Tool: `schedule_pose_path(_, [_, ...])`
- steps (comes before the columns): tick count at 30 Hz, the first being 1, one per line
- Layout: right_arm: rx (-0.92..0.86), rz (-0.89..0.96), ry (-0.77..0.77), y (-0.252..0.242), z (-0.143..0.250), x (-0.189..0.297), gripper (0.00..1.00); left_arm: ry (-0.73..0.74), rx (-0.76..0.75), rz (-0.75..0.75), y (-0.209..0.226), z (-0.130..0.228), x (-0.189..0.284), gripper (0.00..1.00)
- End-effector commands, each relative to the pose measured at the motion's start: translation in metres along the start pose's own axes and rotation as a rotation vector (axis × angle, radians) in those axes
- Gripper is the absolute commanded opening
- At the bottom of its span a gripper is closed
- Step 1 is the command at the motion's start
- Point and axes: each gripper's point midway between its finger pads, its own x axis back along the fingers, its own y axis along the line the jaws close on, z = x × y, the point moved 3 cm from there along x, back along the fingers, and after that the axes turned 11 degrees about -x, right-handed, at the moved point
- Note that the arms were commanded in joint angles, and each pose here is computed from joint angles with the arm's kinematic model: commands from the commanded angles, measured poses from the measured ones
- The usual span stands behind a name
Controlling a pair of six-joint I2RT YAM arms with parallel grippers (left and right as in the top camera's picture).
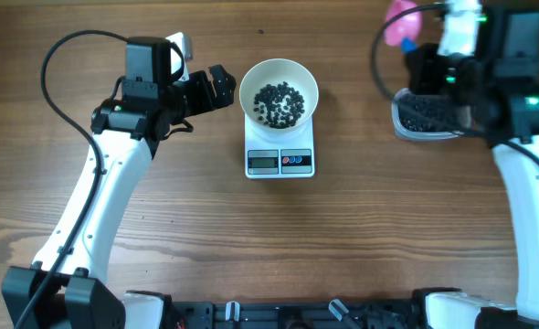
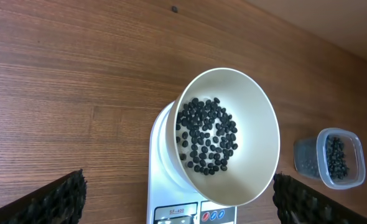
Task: Scoop item into bowl and weigh 150g on scale
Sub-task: 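Raise the empty scoop with the right gripper back above the tub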
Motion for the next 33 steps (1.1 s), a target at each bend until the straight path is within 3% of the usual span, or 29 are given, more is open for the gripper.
schedule_pose_path(1, [-0.025,-0.023,0.02,-0.01,0.001,0.004,0.04,-0.002,-0.002,-0.015,0.003,-0.002,-0.001,1.0])
schedule_pose_path(6, [-0.049,0.06,0.031,-0.035,0.003,-0.001,0.04,-0.002,-0.002,-0.015,0.003,-0.002,-0.001,1.0])
schedule_pose_path(33, [-0.025,0.087,0.141,-0.042,0.023,-0.008,0.04,-0.002,-0.002,-0.015,0.003,-0.002,-0.001,1.0])
